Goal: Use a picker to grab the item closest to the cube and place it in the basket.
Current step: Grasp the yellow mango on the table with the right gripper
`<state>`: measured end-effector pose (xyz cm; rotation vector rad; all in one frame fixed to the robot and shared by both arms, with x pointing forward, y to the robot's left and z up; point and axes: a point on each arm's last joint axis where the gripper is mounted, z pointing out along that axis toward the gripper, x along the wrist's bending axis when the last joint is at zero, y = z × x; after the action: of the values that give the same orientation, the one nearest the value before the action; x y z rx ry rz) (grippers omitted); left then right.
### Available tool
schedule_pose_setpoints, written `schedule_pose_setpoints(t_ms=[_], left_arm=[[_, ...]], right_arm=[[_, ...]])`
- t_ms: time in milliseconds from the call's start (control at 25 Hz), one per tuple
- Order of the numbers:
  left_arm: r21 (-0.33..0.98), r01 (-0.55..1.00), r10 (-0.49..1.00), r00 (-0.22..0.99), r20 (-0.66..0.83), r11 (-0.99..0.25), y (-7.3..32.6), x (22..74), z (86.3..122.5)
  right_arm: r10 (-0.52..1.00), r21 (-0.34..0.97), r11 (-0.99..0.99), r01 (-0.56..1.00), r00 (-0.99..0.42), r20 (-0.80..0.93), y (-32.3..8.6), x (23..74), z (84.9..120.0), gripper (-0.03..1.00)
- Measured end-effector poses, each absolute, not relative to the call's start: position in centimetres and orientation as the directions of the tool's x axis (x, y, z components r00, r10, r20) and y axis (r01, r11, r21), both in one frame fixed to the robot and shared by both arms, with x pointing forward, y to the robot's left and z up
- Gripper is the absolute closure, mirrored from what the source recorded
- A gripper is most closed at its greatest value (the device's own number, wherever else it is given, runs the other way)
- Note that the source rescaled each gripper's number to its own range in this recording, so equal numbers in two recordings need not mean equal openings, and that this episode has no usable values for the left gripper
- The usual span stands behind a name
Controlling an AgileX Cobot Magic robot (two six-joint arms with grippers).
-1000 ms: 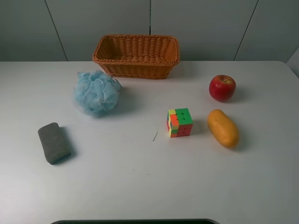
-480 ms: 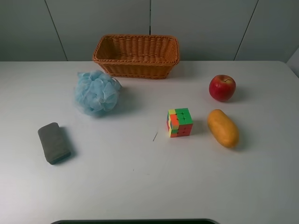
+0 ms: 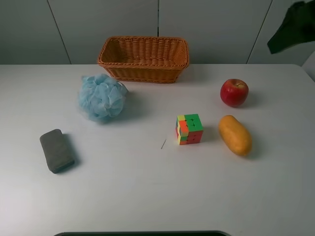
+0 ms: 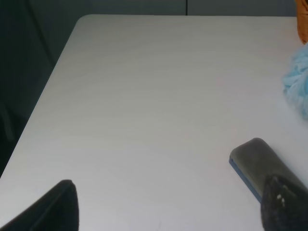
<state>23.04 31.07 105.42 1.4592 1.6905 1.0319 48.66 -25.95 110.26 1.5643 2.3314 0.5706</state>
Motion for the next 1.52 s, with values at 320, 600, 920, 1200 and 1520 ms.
schedule_pose_setpoints(t_ms=[320,600,920,1200,1520], left_arm=[[0.886,0.46,0.988,-0.152,0.009,0.062,31.1,23.0,105.4],[0.886,0.46,0.988,-0.152,0.009,0.062,31.1,23.0,105.4],[0.886,0.46,0.988,-0.152,0.009,0.062,31.1,23.0,105.4],[0.886,0.46,0.988,-0.152,0.009,0.062,31.1,23.0,105.4],[0.886,0.46,0.988,-0.152,0.009,0.062,31.1,23.0,105.4]], right_arm=[[0.908,0.204,0.404,0.892,-0.418,0.031,-23.6,53.0,102.4,-0.03],[0.912,0.107,0.404,0.909,-0.409,0.037,-23.8,52.8,97.4,-0.03],[0.918,0.113,0.383,0.917,-0.391,0.064,-23.5,50.7,93.8,-0.03],[0.923,0.065,0.372,0.926,-0.376,0.08,-23.3,51.1,90.9,-0.03],[0.926,0.031,0.366,0.93,-0.367,0.084,-23.2,51.5,88.9,0.03]])
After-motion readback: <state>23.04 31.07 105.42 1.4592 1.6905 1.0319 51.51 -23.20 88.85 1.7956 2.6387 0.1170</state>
